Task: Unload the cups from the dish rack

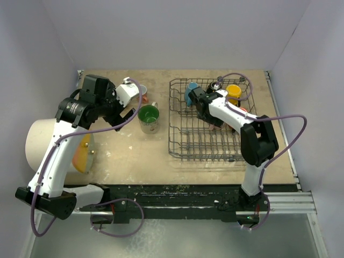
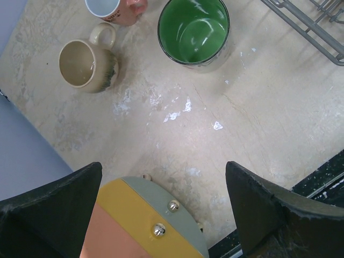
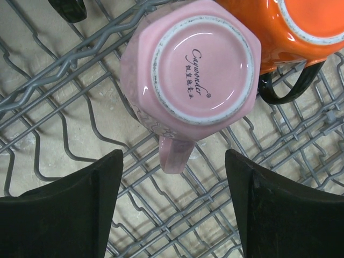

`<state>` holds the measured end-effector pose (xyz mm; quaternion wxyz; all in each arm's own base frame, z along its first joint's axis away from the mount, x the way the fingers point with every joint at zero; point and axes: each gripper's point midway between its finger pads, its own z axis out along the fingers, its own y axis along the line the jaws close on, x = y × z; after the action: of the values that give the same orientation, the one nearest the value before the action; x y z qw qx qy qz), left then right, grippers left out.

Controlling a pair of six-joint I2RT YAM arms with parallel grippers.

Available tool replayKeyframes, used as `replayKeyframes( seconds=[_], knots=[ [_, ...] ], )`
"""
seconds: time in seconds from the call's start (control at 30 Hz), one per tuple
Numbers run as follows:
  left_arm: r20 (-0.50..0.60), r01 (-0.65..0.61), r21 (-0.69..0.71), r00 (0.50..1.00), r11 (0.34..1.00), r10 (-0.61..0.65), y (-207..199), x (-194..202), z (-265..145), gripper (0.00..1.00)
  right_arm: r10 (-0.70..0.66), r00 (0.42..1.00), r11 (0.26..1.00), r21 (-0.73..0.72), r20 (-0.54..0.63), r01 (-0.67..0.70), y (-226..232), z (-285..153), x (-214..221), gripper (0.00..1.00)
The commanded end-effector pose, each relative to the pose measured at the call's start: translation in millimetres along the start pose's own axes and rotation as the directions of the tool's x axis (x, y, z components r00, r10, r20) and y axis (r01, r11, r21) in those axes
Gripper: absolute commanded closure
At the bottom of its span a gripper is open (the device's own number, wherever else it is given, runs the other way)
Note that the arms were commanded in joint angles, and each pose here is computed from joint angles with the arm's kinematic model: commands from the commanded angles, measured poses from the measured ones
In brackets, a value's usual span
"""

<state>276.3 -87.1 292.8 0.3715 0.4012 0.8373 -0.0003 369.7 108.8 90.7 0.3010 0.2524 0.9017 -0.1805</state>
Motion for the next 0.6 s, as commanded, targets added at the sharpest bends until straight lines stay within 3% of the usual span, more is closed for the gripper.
replayKeyframes(
  seconds=[0.0,0.4,0.47,0.57],
  knots=[
    [0.045,0.03,0.002,0.999,1.0,-0.03,-1.1,-9.0,-11.0,0.01,0.023,0.999,0.999,0.023,0.039,-0.024,-3.0,8.8,-2.8,0.24],
    [0.055,0.038,0.014,0.998,0.999,-0.039,-2.2,-13.8,-16.2,0.01,-0.004,1.0,0.999,0.051,0.024,0.002,-12.9,24.8,19.4,0.36],
    [0.054,0.037,0.016,0.998,0.999,-0.038,-2.9,-13.5,-16.9,0.01,-0.003,1.0,0.999,0.047,0.031,0.002,-12.5,23.5,16.6,0.44],
    [0.049,0.03,0.022,0.998,0.999,-0.031,-5.0,-10.2,-17.1,0.01,0.0,0.999,0.999,0.035,0.042,-0.002,-12.4,16.9,8.8,0.65]
  ],
)
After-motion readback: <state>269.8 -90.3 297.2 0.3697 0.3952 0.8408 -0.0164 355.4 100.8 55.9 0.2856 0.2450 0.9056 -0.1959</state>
